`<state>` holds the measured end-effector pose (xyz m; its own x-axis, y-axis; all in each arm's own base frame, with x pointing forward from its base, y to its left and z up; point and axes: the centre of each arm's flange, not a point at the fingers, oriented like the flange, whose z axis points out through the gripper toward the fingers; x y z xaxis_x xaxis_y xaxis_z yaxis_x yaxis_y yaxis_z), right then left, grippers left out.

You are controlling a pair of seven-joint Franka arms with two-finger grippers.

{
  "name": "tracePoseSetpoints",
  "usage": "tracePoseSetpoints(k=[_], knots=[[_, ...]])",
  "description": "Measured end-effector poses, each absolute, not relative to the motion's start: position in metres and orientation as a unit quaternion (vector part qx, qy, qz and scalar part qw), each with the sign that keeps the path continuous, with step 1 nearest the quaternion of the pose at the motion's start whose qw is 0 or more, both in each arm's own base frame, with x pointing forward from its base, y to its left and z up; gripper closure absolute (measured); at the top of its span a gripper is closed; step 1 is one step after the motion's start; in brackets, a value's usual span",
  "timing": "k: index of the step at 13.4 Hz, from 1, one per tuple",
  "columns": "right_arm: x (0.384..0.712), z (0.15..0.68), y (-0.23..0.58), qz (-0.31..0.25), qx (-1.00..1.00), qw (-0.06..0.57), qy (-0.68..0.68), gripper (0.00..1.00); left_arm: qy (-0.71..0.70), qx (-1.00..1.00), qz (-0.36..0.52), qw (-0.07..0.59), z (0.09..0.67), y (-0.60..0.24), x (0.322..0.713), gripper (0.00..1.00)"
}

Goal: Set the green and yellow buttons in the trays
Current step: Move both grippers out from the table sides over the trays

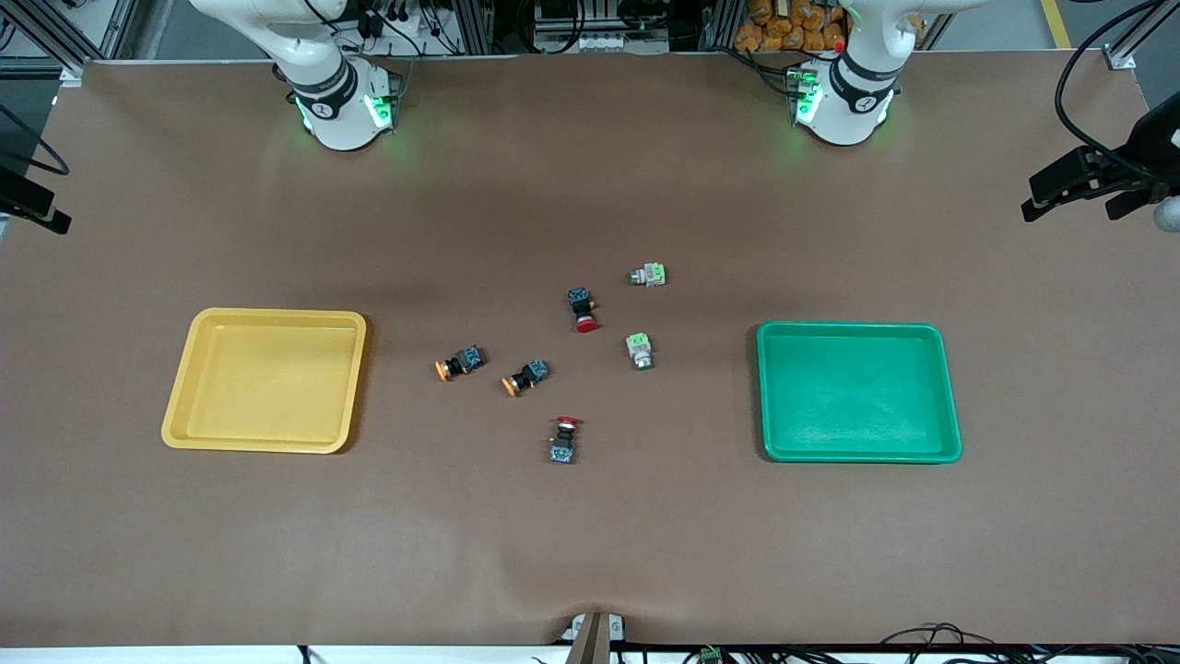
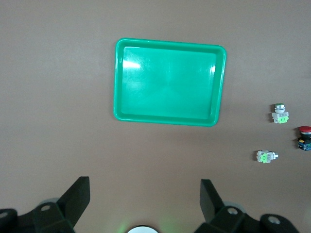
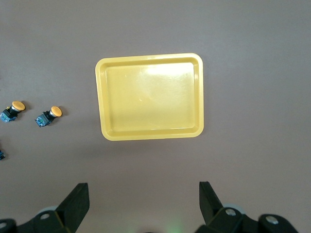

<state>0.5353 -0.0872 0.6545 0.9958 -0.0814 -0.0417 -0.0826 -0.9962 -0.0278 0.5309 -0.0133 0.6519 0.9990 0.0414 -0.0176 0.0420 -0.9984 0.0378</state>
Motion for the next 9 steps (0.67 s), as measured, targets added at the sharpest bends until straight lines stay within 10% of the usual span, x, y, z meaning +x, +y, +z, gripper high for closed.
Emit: tracePoseSetpoints(k=[9], knots=[[0.5358, 0.6541, -0.0858, 0.020, -0.999, 0.015, 0.040, 0.00, 0.019, 0.999, -0.019, 0.019, 0.6430, -0.0145, 0.5349, 0.00]])
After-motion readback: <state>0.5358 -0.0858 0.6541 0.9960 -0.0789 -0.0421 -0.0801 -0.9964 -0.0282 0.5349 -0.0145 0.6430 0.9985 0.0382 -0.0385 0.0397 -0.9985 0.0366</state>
